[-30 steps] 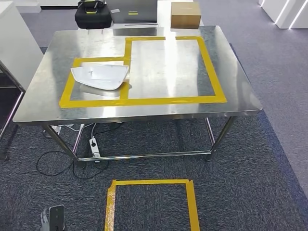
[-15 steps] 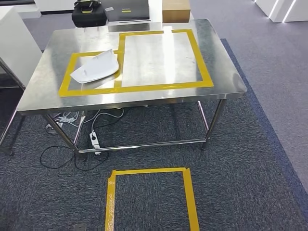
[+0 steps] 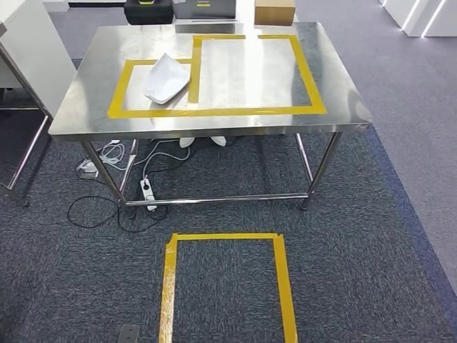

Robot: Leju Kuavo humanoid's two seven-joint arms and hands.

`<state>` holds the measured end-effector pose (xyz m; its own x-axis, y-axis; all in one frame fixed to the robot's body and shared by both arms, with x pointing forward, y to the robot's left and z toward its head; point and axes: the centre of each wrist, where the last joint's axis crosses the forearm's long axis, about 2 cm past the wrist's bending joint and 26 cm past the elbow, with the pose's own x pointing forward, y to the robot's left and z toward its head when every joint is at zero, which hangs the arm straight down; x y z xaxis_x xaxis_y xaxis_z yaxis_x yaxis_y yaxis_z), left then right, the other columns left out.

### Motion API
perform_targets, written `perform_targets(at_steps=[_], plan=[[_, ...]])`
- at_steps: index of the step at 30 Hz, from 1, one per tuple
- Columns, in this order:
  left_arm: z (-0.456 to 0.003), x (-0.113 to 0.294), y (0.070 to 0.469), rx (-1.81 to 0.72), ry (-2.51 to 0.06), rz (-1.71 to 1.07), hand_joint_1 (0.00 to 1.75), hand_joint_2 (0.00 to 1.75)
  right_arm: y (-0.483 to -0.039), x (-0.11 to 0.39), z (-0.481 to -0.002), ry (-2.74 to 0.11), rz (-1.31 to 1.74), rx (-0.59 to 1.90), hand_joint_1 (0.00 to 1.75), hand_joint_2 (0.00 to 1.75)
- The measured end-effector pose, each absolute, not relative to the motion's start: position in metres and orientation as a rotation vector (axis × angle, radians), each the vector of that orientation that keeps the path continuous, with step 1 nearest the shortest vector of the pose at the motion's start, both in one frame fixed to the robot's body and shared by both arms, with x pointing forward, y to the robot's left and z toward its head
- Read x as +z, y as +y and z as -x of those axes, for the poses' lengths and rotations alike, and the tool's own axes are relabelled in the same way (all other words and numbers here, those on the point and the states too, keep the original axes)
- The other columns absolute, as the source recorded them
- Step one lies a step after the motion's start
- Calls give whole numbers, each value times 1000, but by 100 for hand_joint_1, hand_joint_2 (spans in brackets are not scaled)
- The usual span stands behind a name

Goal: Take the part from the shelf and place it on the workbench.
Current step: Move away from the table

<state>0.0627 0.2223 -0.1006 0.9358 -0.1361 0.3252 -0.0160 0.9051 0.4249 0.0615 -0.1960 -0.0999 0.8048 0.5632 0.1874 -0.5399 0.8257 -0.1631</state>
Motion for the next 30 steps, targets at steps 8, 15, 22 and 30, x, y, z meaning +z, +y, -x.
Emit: perform_targets(at_steps=[8,15,22,30], plan=[[-62,-101,221,-83,-345,-430,0,0,-200,-100,-66,-235,108,579,0,0],[-63,-100,219,-90,-340,-425,0,0,-201,-100,-64,-230,102,578,0,0],[-60,-101,219,-126,-341,-418,0,0,-201,-101,-62,-225,96,578,0,0],[-63,-100,217,-142,-339,-412,0,0,-202,-101,-64,-224,96,579,0,0]])
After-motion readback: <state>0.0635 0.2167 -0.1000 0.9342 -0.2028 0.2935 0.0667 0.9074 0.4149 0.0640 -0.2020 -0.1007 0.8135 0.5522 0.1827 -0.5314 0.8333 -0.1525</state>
